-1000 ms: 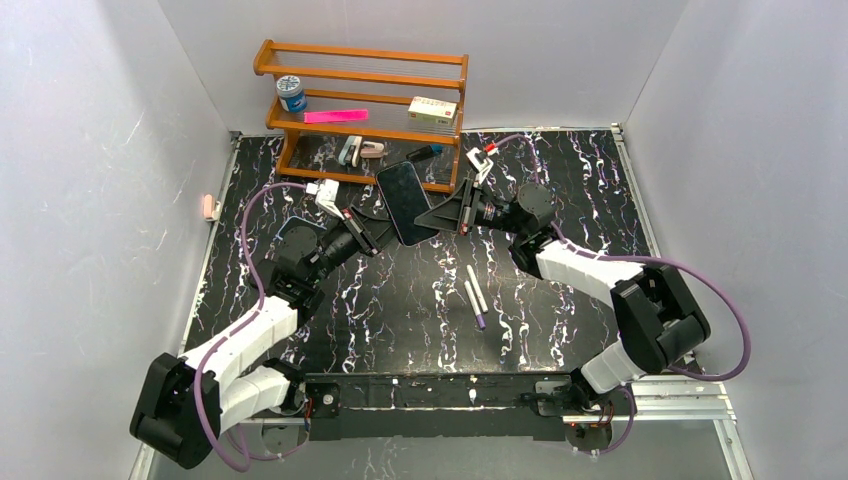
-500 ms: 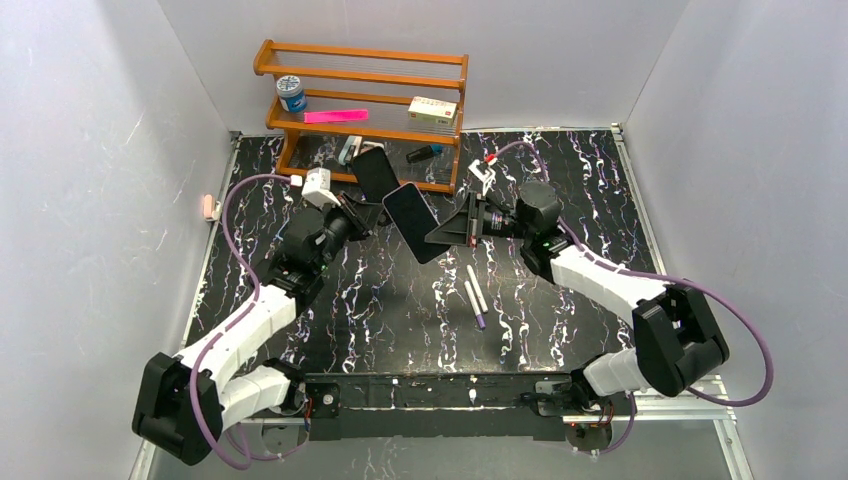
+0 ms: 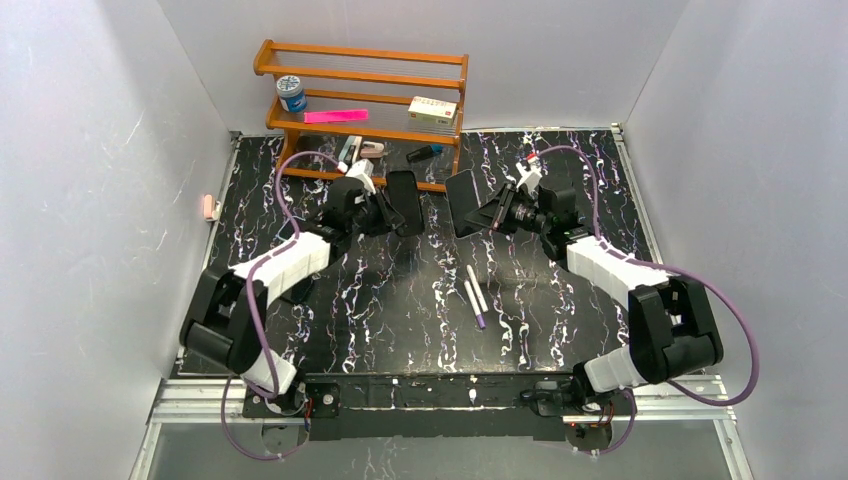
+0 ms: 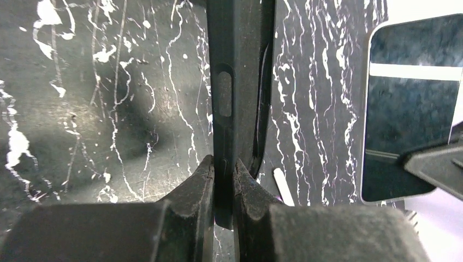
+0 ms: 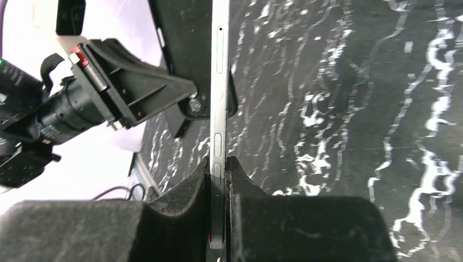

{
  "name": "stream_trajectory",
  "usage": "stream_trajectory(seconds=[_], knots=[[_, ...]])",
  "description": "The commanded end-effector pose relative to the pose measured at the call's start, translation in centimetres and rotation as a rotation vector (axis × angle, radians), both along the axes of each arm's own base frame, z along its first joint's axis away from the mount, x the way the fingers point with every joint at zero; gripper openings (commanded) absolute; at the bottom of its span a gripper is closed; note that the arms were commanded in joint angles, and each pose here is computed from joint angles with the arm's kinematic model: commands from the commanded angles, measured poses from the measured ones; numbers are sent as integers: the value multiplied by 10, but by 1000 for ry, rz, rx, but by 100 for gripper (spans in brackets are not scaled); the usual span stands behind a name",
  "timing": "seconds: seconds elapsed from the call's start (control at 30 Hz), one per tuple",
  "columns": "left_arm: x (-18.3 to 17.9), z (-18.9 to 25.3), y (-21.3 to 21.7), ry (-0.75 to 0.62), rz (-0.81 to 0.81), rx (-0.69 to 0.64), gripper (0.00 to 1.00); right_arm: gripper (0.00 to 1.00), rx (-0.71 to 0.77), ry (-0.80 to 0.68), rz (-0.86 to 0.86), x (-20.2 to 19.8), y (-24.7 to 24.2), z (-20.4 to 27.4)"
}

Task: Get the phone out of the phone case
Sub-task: Place the phone at the center of the board.

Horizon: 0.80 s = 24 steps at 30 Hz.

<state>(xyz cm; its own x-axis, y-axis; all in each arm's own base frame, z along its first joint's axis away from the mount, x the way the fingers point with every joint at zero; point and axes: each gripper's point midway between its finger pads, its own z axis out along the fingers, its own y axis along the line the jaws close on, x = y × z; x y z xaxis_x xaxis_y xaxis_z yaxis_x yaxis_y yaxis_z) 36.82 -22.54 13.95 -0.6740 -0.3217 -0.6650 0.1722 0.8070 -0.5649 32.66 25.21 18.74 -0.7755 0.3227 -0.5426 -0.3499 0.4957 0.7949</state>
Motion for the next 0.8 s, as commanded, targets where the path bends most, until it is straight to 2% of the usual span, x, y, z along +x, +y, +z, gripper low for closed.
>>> stream_trajectory(seconds=[0.0,0.33,0.57,0.77], knots=[[0,-7,-17,75,-88,-27,0,1,-60,-38,-120,32,-21,-14],[1,-70,-47,265,-148,-93,0,1,-73,107,-128,48,-19,-72],[2,-94,-53,312,-117,-116,0,1,-45,182,-103,47,-12,-107],[3,-107,-61,350,-127,-131,2,1,14,220,-57,48,1,-118]])
